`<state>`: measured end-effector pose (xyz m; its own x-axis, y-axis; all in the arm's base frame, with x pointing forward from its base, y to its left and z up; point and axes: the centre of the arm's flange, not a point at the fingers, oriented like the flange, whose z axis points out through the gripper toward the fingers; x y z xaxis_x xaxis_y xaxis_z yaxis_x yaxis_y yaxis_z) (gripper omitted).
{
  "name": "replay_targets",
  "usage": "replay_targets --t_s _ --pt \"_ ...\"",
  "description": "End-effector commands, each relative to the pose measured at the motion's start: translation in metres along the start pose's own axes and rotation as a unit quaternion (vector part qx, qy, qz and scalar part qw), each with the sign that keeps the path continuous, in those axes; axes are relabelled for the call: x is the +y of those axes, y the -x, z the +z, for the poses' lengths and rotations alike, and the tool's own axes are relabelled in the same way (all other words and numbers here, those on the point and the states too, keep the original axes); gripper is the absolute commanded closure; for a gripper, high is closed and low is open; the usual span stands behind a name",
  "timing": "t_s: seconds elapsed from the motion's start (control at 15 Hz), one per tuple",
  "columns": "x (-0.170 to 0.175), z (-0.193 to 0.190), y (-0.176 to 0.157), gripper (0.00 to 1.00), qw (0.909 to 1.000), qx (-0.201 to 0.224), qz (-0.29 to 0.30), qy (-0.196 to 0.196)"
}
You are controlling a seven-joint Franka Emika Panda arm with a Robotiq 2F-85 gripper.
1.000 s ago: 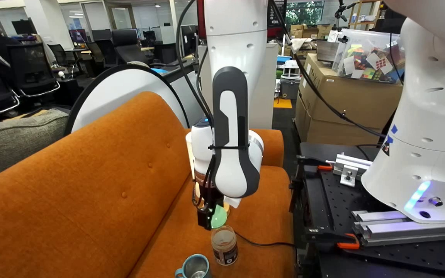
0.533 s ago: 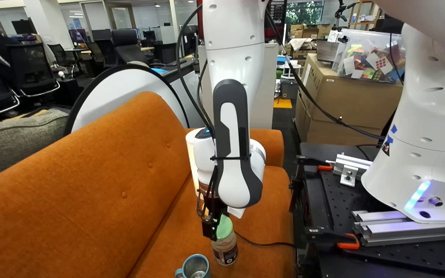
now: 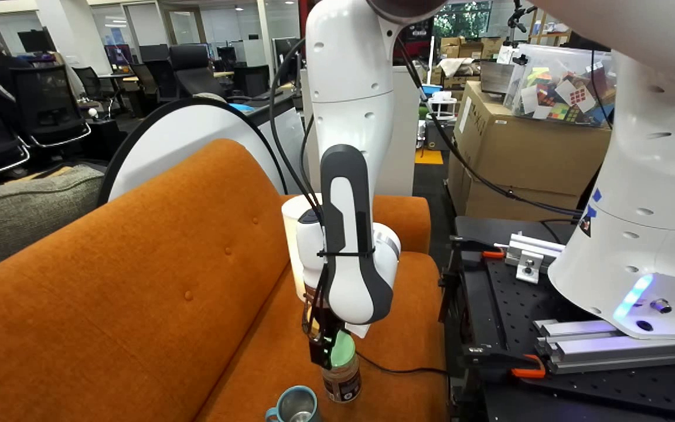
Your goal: Cover the glass container with the green lid
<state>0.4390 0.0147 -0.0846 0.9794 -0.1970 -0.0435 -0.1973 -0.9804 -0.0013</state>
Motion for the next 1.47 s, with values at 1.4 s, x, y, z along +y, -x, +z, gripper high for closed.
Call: replay_targets --t_s 1.4 --pt "0.013 0.016 -0.007 0.3 0.9978 -0.028 0.036 -0.049"
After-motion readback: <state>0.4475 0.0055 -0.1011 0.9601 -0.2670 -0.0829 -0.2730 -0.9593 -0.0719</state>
